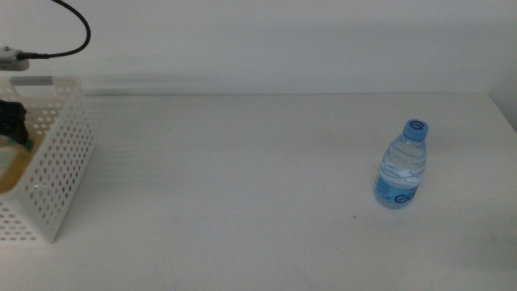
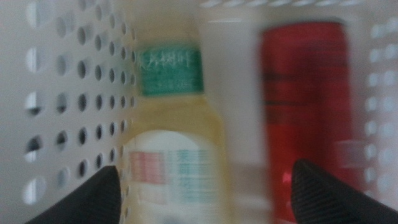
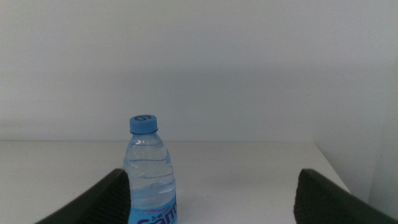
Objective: Use arms to grab the bottles and put them into the dustbin to the left of the table.
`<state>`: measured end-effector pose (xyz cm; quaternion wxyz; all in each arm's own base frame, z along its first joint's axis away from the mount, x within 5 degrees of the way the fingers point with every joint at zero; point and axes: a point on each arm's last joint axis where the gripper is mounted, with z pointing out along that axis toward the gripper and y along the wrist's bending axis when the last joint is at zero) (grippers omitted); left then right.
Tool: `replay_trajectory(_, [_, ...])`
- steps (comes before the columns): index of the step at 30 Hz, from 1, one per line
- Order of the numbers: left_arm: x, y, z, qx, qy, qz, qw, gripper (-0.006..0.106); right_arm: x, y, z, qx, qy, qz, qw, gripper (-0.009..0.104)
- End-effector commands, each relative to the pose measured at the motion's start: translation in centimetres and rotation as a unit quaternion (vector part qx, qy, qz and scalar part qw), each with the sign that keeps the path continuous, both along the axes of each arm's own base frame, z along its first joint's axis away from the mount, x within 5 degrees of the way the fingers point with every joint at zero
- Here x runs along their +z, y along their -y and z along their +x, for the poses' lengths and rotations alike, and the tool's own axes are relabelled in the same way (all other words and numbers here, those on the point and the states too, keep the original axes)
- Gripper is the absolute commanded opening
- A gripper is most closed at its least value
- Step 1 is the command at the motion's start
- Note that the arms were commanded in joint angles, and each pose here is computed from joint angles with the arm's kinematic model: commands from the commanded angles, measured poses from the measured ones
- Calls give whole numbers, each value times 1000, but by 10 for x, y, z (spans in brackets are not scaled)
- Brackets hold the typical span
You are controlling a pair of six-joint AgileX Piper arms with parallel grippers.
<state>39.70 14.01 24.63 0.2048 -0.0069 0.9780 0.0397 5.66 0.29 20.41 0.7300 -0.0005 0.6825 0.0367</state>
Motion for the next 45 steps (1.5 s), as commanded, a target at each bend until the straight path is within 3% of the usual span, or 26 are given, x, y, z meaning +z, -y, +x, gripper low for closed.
replay_trajectory(1, [40, 4, -3, 7, 63, 12, 998, 90, 11, 1, -4, -7, 56, -7, 998, 71])
replay_trajectory(5, [50, 7, -8, 30, 71, -3, 997, 90, 11, 1, -4, -7, 56, -7, 998, 71])
replay_trajectory(14, [104, 50, -26, 0, 139, -38, 990, 90, 11, 1, -4, -7, 56, -7, 998, 71])
replay_trajectory(30, [179, 149, -89, -139, 198, -70, 968, 90, 11, 1, -4, -7, 56, -7, 998, 71])
replay_trajectory(39, [166, 196, -143, -184, 319, -85, 926, 90, 11, 1, -4, -7, 56, -7, 998, 71])
replay_trajectory(45, [150, 198, -187, -179, 327, -108, 922, 90, 11, 1, -4, -7, 56, -7, 998, 71])
